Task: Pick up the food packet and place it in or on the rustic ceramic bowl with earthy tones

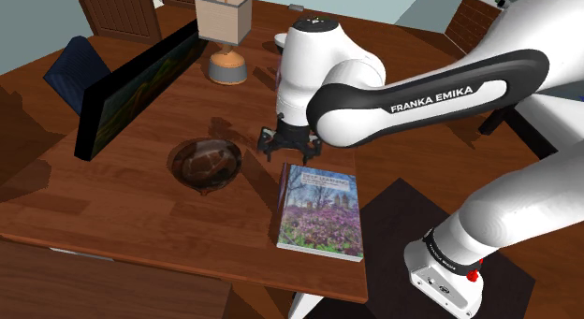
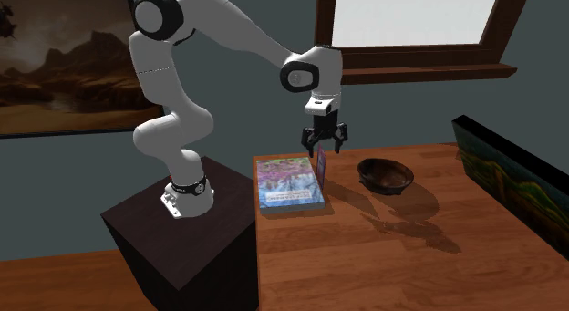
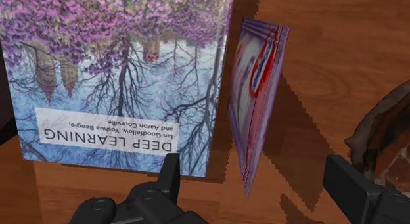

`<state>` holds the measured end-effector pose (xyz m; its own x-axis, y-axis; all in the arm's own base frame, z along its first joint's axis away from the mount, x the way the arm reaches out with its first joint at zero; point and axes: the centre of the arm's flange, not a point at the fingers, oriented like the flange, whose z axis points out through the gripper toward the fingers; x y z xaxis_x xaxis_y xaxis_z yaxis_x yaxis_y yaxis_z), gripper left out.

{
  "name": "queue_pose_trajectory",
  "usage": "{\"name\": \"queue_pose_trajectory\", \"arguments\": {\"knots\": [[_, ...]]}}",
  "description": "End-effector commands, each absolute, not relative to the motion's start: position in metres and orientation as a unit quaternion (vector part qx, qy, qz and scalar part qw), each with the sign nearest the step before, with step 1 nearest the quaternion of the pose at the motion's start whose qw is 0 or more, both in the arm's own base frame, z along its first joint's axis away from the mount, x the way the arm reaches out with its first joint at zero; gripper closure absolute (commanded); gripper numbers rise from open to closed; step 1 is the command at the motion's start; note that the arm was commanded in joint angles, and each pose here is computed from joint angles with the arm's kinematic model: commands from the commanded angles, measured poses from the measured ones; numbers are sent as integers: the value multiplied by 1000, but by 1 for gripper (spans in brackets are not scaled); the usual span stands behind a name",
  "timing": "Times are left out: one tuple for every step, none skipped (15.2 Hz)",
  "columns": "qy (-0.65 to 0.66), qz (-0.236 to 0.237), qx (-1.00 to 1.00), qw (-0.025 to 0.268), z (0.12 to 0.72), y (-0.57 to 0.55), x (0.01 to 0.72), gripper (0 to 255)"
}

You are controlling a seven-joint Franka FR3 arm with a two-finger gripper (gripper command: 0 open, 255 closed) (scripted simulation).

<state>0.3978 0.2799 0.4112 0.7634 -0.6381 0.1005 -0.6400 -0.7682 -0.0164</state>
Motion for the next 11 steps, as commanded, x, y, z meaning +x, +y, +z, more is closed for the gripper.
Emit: {"name": "queue_pose_trajectory", "arguments": {"knots": [[-342,50,938,9,401,280,400,0],[-342,50,938,9,396,280,401,0],[-342,50,938,9,391,280,401,0],[-342,50,938,9,385,280,402,0],[-342,50,938,9,382,280,402,0],[-342,50,938,9,382,280,402,0],[-342,50,938,9,382,280,402,0],[-342,50,938,9,382,280,402,0],[-342,50,938,9,382,280,402,0],[-342,50,938,9,382,280,402,0],[-342,50,938,9,382,280,402,0]]}}
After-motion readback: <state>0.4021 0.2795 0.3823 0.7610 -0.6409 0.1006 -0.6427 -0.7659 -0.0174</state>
